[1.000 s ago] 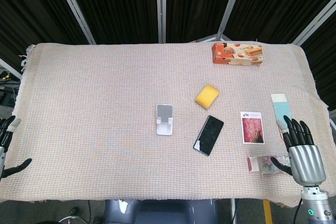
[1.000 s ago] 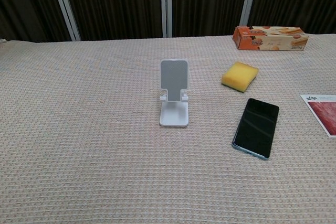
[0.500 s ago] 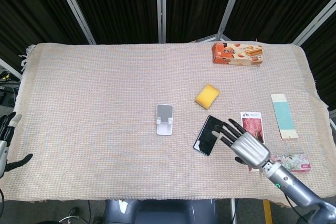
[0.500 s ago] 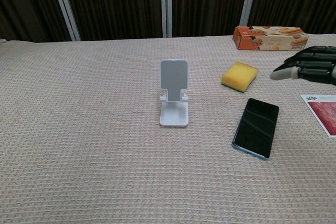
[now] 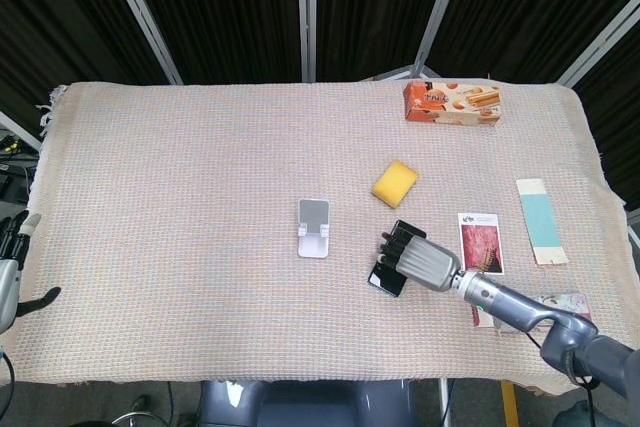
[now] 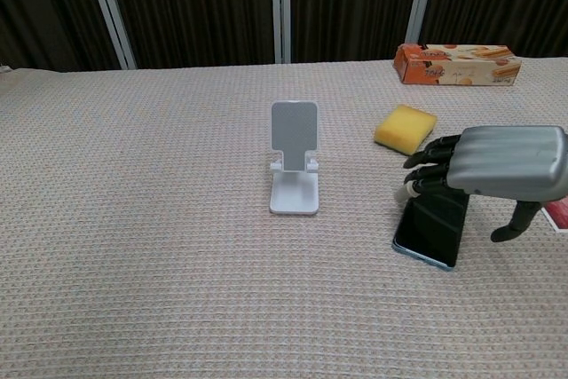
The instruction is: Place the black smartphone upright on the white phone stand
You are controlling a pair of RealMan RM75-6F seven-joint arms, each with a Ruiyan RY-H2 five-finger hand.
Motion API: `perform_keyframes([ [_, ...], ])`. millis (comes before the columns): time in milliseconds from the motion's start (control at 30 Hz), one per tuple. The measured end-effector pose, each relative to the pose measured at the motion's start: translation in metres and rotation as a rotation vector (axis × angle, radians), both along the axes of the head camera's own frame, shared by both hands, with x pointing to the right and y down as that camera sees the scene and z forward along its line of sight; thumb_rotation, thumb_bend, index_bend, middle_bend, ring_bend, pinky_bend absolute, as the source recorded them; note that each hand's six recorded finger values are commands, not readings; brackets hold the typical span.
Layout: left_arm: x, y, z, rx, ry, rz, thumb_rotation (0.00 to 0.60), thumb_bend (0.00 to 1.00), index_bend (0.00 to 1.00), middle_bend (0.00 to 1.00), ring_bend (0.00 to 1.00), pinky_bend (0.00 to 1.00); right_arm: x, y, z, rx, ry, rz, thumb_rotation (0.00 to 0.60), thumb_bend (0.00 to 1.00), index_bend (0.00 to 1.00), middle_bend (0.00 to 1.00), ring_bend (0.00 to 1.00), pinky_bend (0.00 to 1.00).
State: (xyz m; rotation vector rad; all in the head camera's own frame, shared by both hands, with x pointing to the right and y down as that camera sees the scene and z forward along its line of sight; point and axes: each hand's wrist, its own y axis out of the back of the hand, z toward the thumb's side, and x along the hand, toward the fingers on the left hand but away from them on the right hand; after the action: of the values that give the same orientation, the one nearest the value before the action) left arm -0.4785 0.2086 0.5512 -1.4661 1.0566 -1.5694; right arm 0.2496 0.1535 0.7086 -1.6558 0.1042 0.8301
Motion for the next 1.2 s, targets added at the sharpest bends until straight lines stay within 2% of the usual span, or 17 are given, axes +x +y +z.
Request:
perform_keyframes([
  [133, -0.003, -0.001, 0.003, -0.005, -0.01, -0.01, 0.6, 0.0, 0.0, 0.0, 0.0, 0.0, -0.004, -0.005, 0.011, 0.006, 0.007, -0.031, 0.6, 0.0, 0.2, 0.21, 0.12, 0.2],
  [400, -0.006, -0.003, 0.007, -0.016, -0.019, -0.021, 0.6, 0.0, 0.0, 0.0, 0.0, 0.0, -0.009, -0.008, 0.019, 0.003, -0.006, -0.047, 0.6, 0.0, 0.22, 0.22, 0.13, 0.22],
  [500, -0.005, -0.003, 0.008, -0.017, -0.02, -0.02, 0.6, 0.0, 0.0, 0.0, 0.0, 0.0, -0.01, -0.01, 0.021, 0.01, -0.009, -0.05, 0.6, 0.02, 0.31, 0.29, 0.19, 0.24],
  [567, -0.005, -0.003, 0.008, -0.017, -0.02, -0.02, 0.6, 0.0, 0.0, 0.0, 0.0, 0.0, -0.011, -0.01, 0.021, 0.018, -0.016, -0.055, 0.6, 0.06, 0.4, 0.36, 0.25, 0.26],
  [667, -0.005, -0.003, 0.009, -0.02, -0.021, -0.02, 0.6, 0.0, 0.0, 0.0, 0.0, 0.0, -0.011, -0.011, 0.02, 0.037, -0.024, -0.073, 0.6, 0.12, 0.47, 0.44, 0.32, 0.28],
  [767, -0.005, -0.003, 0.009, -0.02, -0.021, -0.019, 0.6, 0.0, 0.0, 0.0, 0.0, 0.0, -0.011, -0.011, 0.018, 0.059, -0.035, -0.098, 0.6, 0.14, 0.49, 0.47, 0.35, 0.29],
  [1000, -0.004, -0.002, 0.008, -0.021, -0.017, -0.017, 0.6, 0.0, 0.0, 0.0, 0.0, 0.0, -0.01, -0.013, 0.007, 0.102, -0.08, -0.121, 0.6, 0.14, 0.5, 0.47, 0.36, 0.29],
  [1200, -0.003, -0.001, 0.004, -0.013, -0.003, -0.017, 0.6, 0.0, 0.0, 0.0, 0.0, 0.0, -0.004, -0.019, -0.013, 0.18, -0.109, -0.142, 0.6, 0.14, 0.5, 0.48, 0.36, 0.3],
])
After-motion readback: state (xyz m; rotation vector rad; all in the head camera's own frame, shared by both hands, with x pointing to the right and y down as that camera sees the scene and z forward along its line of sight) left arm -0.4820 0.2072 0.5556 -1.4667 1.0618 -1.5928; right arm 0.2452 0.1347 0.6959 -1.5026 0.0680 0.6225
